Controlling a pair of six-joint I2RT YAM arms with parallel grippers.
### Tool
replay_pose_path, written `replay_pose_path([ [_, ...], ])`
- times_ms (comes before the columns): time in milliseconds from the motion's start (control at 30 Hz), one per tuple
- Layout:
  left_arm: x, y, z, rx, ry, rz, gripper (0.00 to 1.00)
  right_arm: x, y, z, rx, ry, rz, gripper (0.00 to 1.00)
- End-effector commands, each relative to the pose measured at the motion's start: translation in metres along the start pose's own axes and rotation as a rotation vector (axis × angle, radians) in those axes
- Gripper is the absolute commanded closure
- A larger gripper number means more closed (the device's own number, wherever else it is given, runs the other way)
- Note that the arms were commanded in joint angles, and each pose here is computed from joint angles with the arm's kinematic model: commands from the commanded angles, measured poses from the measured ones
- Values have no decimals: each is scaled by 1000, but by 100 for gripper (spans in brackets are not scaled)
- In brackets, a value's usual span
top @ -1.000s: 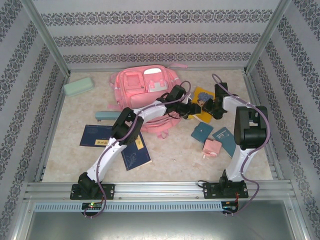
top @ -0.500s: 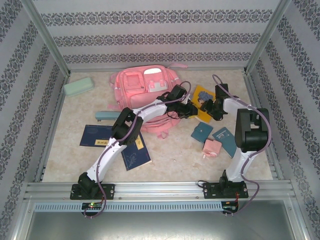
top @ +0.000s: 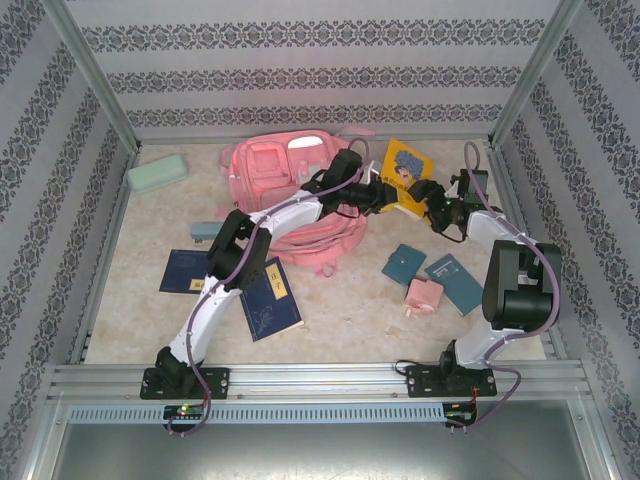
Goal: Pack books, pencil case, and school supplies into a backpack
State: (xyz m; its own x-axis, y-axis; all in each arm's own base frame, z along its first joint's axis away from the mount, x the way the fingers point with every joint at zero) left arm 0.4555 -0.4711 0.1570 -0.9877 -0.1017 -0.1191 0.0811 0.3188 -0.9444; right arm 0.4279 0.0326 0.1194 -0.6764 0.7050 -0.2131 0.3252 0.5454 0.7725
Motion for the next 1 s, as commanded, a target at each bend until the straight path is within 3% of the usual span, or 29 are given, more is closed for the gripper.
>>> replay_pose_path([
  [0,-8,-85,-29,211,-33,147,100,-4,38,0,-223,25,48,14],
  [233,-12,-99,-39,307,-18,106,100,-21,68,1,-443,46,99,16],
  [367,-5,-92,-42,247,8,116,100,-34,74,-1,-513,33,123,31],
  [433,-2,-85,-46,199,8,132,100,-39,73,-2,-519,17,128,58],
  [567,-1,-72,-51,126,8,151,100,-42,76,-5,-521,2,109,100],
  [633,-3,-64,-56,80,5,164,87,-42,76,-6,-517,-5,107,100],
  [700,-6,-54,-65,22,-7,182,81,-41,76,-7,-510,-11,97,100],
  [800,-12,-29,-87,-140,-25,232,54,-39,74,-9,-491,-25,87,100],
  [967,-10,13,-138,-500,16,393,47,-28,72,-10,-438,-25,47,100],
])
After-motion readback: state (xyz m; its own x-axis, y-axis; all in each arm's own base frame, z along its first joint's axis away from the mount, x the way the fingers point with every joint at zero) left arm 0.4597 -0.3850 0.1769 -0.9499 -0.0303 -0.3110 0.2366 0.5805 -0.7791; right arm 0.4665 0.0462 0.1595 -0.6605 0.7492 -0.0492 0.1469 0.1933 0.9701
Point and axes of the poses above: each hand's point on the last joint's axis, 136 mm out from that joint toward the fingers, its own z axis out along the fingers, its own y axis along the line the jaws close on, x = y × z, the point moved 1 cm from there along -z, back along the fingers, and after that the axes turned 2 degrees about -z, right-handed, at the moved point
